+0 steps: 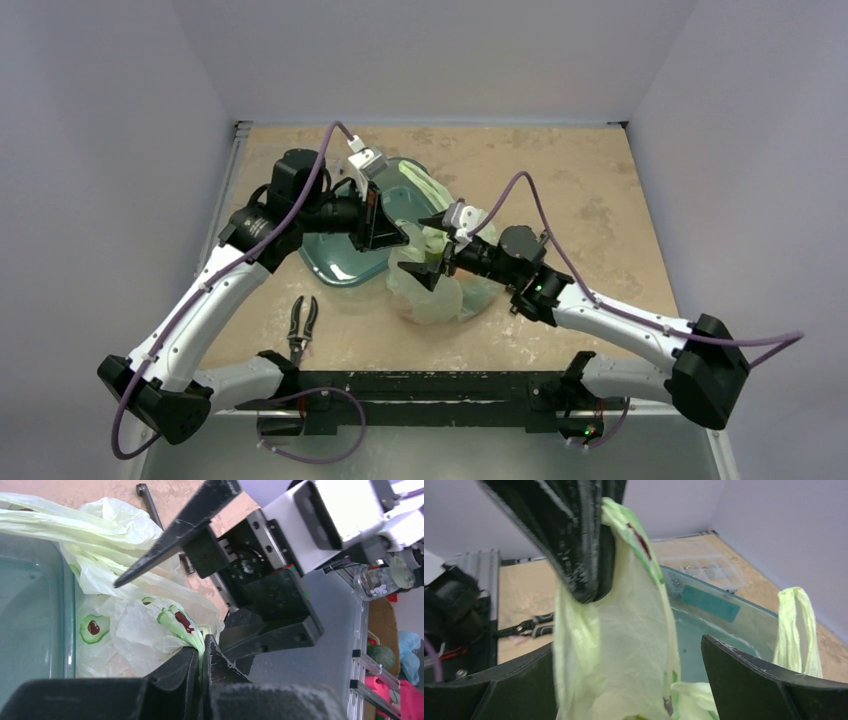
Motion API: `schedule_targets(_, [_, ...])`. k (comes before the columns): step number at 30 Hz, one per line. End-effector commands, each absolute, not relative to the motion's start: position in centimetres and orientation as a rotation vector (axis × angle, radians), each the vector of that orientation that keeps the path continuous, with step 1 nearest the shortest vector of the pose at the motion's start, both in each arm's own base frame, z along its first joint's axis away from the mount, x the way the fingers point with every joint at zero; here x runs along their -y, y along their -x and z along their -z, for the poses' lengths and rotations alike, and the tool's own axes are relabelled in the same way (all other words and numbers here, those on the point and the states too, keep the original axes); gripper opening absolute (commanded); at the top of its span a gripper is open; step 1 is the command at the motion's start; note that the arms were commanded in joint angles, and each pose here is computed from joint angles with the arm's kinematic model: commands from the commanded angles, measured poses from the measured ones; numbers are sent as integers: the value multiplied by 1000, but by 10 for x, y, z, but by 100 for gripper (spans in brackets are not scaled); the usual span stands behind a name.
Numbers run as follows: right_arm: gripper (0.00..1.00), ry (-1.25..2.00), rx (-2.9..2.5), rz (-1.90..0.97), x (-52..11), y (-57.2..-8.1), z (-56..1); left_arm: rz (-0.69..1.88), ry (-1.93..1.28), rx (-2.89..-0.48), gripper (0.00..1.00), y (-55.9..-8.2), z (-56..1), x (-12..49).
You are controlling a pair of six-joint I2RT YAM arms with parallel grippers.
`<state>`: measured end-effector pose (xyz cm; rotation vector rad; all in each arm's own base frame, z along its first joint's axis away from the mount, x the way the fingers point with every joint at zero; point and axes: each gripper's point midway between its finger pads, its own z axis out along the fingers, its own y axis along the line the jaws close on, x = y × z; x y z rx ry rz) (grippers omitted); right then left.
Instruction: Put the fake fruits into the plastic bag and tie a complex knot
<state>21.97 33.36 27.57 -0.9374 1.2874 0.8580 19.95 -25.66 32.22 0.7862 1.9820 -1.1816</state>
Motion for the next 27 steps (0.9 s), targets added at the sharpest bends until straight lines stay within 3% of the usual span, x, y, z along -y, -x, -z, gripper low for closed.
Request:
schedule_targets(1, [97,749,-1115,-765,-335,-248,-319,1289,-841,-1856,0,-185,-346,263])
schedule_targets(4, [81,803,-1091,-753,-347,-251,-298,1332,-867,-1823,0,-178,-354,265])
schedule_targets(8, [47,940,-1083,-778,-355,-236,-255,1352,-883,-1774,0,-175,-372,266])
schedule_targets(13, [2,1045,-1108,-775,-346,-219,-213,1204,-836,-1820,0,-194,-378,258])
schedule_targets(14, [0,1046,-1104,-777,-344,-217,-214,1178,-838,-1840,0,-196,-374,256])
schedule_targets(15, [0,1046,-1106,-775,-343,-217,-215,1160,-854,-1844,12,-197,-372,253])
schedule_targets(17, [0,1046,-1105,-780,-344,-216,-227,1112,-904,-1807,45,-195,-374,244])
schedule_targets(20, [0,1040,-1103,-793,-344,-215,-239,939,-1083,-1606,74,-187,-387,227])
schedule_targets(24, [0,1025,-1100,-815,-344,-213,-247,632,-1428,-1228,90,-171,-386,210])
schedule_targets(27, [0,1028,-1100,-827,-344,-210,-249,416,-1669,-1045,92,-168,-367,210])
